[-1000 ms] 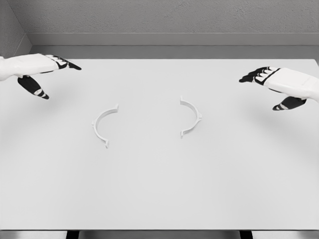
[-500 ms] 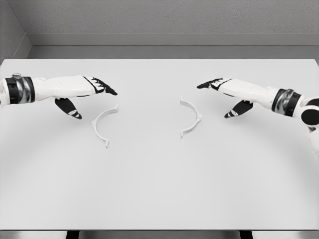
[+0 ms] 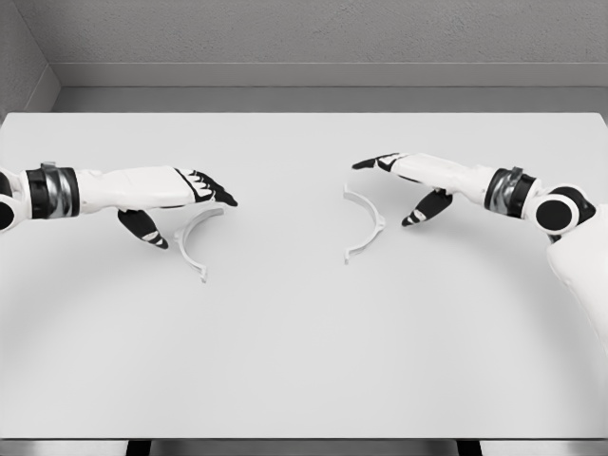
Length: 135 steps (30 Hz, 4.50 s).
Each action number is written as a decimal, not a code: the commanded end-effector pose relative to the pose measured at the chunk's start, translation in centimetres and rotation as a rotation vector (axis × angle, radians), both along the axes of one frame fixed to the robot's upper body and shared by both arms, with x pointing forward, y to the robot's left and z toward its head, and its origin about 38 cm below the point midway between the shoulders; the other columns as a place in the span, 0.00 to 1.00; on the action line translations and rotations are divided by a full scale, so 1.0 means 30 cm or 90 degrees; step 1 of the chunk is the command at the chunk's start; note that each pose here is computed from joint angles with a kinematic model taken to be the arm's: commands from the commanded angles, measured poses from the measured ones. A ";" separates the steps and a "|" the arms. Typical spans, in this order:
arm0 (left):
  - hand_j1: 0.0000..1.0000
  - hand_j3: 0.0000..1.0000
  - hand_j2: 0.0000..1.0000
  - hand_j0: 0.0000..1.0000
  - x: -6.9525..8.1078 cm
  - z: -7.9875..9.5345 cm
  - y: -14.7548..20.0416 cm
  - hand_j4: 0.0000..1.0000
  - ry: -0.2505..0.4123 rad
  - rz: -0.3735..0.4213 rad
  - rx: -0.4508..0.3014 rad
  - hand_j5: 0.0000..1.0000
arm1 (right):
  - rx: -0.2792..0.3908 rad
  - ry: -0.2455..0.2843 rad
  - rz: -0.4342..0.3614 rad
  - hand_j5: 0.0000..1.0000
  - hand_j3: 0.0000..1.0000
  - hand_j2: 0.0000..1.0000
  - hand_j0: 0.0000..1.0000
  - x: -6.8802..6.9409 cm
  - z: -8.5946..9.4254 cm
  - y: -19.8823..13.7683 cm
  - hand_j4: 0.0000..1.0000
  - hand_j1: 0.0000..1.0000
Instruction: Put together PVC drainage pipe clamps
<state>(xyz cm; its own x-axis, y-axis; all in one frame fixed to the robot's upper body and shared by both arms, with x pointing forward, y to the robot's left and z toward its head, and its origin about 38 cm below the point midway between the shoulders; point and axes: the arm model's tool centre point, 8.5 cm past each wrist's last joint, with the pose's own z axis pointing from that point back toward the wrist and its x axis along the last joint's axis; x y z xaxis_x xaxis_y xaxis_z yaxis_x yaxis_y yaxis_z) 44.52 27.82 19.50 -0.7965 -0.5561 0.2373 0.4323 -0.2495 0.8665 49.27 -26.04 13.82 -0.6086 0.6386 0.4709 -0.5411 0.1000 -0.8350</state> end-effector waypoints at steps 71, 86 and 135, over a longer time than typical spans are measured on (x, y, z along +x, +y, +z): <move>1.00 1.00 1.00 1.00 0.036 -0.110 -0.060 1.00 0.045 0.016 -0.021 1.00 | 0.046 -0.008 0.091 1.00 1.00 1.00 1.00 0.032 0.030 0.329 1.00 1.00; 1.00 1.00 1.00 1.00 0.068 -0.113 -0.077 1.00 0.048 0.029 -0.036 1.00 | 0.011 0.068 -0.045 1.00 1.00 1.00 1.00 0.251 0.075 0.255 1.00 1.00; 1.00 1.00 1.00 1.00 0.071 -0.147 -0.133 1.00 0.064 0.024 -0.063 1.00 | -0.035 0.075 -0.010 1.00 1.00 1.00 1.00 0.236 0.039 0.348 1.00 1.00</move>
<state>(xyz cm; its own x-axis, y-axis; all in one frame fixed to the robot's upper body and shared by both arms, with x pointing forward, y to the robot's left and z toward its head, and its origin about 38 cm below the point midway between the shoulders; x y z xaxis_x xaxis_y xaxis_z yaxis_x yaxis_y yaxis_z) 46.59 24.17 15.09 -0.7466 -0.5599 0.3593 0.5220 -0.1583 0.8381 56.30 -15.62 14.89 -0.5438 0.6765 0.4966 -0.6348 0.0553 -0.7707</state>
